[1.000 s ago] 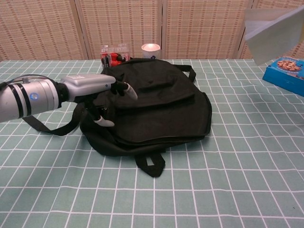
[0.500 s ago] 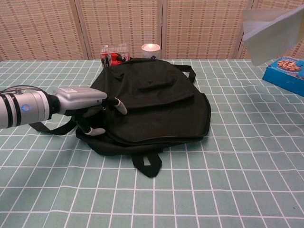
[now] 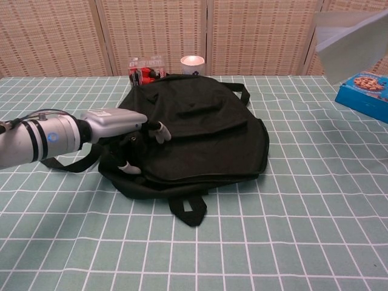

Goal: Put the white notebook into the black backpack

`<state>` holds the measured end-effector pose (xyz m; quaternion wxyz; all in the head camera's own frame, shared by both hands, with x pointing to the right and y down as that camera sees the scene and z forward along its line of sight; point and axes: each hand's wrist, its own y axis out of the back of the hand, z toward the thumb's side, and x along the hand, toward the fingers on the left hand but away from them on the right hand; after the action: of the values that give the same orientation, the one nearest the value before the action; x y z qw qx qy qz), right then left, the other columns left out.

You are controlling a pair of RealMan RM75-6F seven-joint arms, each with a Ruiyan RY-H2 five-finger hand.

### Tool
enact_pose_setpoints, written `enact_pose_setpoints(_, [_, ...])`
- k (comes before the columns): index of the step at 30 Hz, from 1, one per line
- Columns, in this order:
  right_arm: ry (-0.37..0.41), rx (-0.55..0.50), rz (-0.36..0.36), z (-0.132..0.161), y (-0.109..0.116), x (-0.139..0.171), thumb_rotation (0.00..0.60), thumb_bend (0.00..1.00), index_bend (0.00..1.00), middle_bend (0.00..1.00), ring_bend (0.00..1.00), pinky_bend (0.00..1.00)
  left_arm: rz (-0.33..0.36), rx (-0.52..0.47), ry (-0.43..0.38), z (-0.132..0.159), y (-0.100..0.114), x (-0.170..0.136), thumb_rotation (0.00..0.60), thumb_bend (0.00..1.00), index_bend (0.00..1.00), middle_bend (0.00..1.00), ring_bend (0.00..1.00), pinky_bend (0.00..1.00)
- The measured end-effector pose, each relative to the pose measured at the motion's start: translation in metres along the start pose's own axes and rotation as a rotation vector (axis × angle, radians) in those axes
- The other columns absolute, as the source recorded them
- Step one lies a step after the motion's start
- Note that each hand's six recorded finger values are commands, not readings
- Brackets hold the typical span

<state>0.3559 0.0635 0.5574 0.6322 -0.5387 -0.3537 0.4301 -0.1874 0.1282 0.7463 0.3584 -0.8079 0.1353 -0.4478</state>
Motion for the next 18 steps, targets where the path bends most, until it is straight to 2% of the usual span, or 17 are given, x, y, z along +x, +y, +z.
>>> enact_pose_setpoints(8, [-0.005, -0.003, 0.002, -0.001, -0.0015, -0.0001, 0.6, 0.41, 0.64, 0.31, 0.17, 0.16, 0.032, -0.078, -0.015, 0.0018, 0.0019, 0.0039, 0.6, 0.24, 0.43, 0.17, 0.21, 0.18])
enact_pose_setpoints(14, [-0.007, -0.005, 0.013, -0.0006, -0.0056, 0.0007, 0.6, 0.41, 0.64, 0.31, 0.17, 0.16, 0.076, -0.117, -0.031, 0.0012, 0.0034, 0.0051, 0.6, 0.34, 0.5, 0.2, 0.23, 0.18])
enact_pose_setpoints(18, [-0.014, -0.009, 0.012, -0.0016, -0.0061, 0.0012, 0.6, 0.41, 0.64, 0.31, 0.17, 0.16, 0.108, -0.138, -0.038, 0.0003, 0.0059, 0.0055, 0.6, 0.34, 0.56, 0.21, 0.24, 0.18])
